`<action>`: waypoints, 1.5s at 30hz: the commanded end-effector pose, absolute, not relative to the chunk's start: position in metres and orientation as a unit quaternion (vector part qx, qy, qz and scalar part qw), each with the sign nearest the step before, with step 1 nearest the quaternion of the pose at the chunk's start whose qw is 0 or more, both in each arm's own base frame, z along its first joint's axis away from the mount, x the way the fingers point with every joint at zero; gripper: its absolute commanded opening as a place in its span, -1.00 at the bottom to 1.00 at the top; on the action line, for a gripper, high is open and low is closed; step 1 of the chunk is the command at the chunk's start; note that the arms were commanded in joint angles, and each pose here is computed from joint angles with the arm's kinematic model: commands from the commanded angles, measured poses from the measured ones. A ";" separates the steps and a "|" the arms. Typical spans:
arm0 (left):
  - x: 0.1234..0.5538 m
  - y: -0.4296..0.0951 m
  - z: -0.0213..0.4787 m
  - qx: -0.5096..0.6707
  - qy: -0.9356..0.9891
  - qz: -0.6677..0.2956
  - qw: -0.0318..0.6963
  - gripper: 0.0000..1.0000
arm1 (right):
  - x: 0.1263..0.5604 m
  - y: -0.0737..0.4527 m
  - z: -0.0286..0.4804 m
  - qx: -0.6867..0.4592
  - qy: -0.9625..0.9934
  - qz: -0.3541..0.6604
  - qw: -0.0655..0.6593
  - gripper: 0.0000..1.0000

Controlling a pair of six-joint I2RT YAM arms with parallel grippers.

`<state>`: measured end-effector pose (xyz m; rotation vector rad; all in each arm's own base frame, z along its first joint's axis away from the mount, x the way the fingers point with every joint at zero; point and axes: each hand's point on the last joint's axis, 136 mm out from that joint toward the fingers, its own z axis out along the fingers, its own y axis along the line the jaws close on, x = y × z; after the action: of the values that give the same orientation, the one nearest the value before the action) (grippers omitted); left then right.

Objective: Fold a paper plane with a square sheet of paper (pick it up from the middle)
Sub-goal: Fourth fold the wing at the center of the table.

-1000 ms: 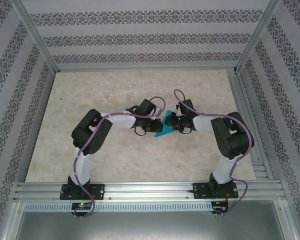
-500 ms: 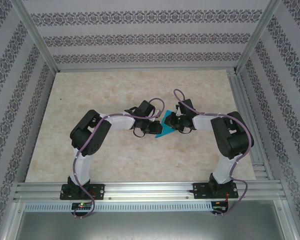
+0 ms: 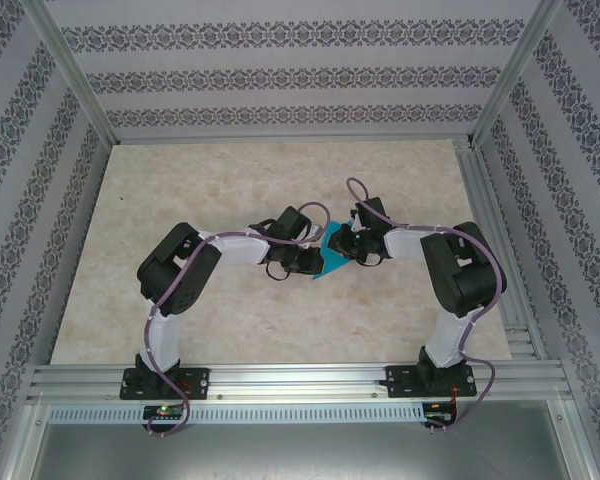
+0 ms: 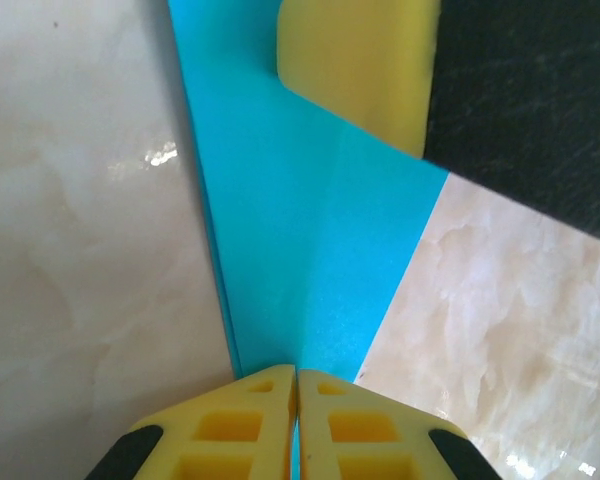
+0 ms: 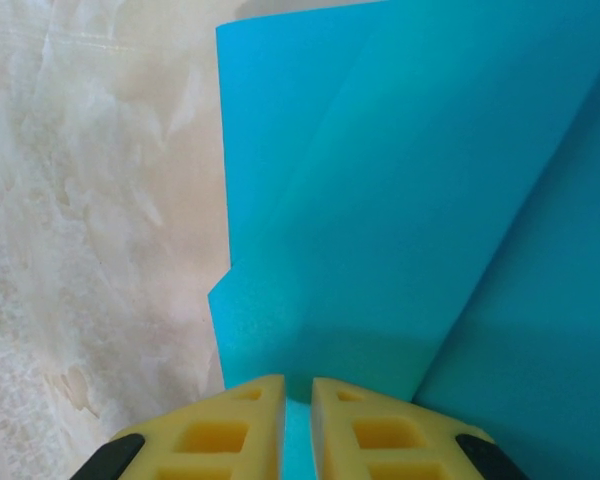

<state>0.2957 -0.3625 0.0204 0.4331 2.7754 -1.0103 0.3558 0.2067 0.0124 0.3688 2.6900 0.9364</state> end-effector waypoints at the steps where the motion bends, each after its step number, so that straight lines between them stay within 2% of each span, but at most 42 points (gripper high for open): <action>1: 0.249 -0.343 -0.002 0.148 0.945 -0.291 0.001 -0.79 | 0.328 0.179 -0.039 0.156 0.954 0.243 0.079 -0.65; 8: 0.252 -0.335 0.005 0.151 0.951 -0.269 0.020 -0.81 | 0.328 0.178 -0.040 0.157 0.954 0.242 0.079 -0.66; 15: 0.276 -0.358 0.048 0.140 0.932 -0.323 0.088 -0.77 | 0.326 0.179 -0.043 0.159 0.954 0.243 0.075 -0.66; 24: 0.274 -0.365 0.035 0.131 0.931 -0.335 0.063 -0.77 | 0.326 0.179 -0.044 0.160 0.954 0.244 0.073 -0.66; 36: 0.277 -0.348 0.015 0.119 0.951 -0.279 0.063 -0.77 | 0.325 0.178 -0.046 0.161 0.954 0.243 0.072 -0.67; 41: 0.277 -0.346 0.014 0.115 0.953 -0.275 0.062 -0.77 | 0.324 0.177 -0.046 0.162 0.954 0.241 0.070 -0.66; 45: 0.281 -0.359 0.033 0.122 0.939 -0.313 0.079 -0.75 | 0.324 0.177 -0.046 0.162 0.954 0.241 0.071 -0.67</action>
<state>0.2803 -0.3507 0.0229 0.3629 2.8390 -0.9001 0.3581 0.2087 0.0123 0.3661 2.6847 0.9639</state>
